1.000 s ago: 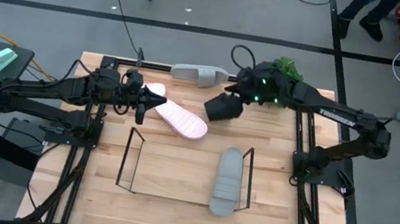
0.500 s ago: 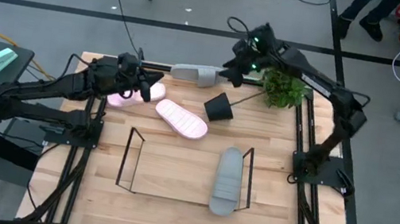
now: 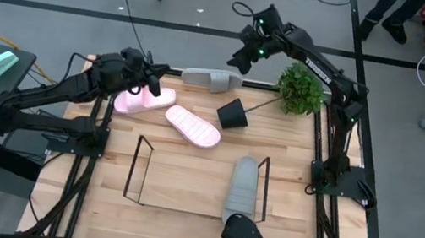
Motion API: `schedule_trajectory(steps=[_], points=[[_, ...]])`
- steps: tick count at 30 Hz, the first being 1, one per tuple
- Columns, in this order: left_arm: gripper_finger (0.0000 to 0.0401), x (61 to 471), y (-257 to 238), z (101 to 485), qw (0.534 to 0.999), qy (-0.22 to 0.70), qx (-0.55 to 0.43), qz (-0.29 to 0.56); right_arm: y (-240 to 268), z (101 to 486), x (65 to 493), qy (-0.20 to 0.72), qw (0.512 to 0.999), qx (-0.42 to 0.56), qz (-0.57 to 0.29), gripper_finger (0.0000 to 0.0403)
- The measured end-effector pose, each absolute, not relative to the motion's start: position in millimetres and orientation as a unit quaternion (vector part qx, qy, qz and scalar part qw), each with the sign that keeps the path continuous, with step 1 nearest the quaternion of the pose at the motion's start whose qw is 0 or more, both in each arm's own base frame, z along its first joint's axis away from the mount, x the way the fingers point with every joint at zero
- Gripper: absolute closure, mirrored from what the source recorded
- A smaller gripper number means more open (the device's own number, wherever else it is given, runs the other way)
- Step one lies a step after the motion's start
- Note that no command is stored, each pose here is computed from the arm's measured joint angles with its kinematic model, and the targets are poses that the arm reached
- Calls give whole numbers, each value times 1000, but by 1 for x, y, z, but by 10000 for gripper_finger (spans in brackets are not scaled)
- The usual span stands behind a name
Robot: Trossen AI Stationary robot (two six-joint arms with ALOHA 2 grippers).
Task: Pick and place slides into the shelf
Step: Align the gray slipper with the other gray slipper on the shelf
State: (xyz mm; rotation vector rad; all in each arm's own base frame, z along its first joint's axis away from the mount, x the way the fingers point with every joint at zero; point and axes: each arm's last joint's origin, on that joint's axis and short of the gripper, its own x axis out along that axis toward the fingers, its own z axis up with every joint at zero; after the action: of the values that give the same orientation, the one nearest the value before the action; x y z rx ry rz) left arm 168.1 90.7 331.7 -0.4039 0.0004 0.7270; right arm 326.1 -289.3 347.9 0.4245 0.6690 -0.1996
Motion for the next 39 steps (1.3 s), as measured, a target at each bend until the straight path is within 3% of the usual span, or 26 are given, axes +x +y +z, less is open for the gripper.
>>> schedule_trajectory(steps=[5,11,19,32,39], points=[[369,167,94,332,916,5,-182,357,-290,350,340,328,918,192,-112,151],[378,166,95,332,929,18,-161,331,-304,326,354,353,885,265,-150,153],[369,164,99,332,941,34,-127,312,-312,308,360,399,855,275,-183,168],[378,158,109,332,941,36,-121,314,-314,298,350,463,775,280,-326,170],[370,155,113,332,937,34,-122,325,-312,297,350,461,775,298,-314,170]])
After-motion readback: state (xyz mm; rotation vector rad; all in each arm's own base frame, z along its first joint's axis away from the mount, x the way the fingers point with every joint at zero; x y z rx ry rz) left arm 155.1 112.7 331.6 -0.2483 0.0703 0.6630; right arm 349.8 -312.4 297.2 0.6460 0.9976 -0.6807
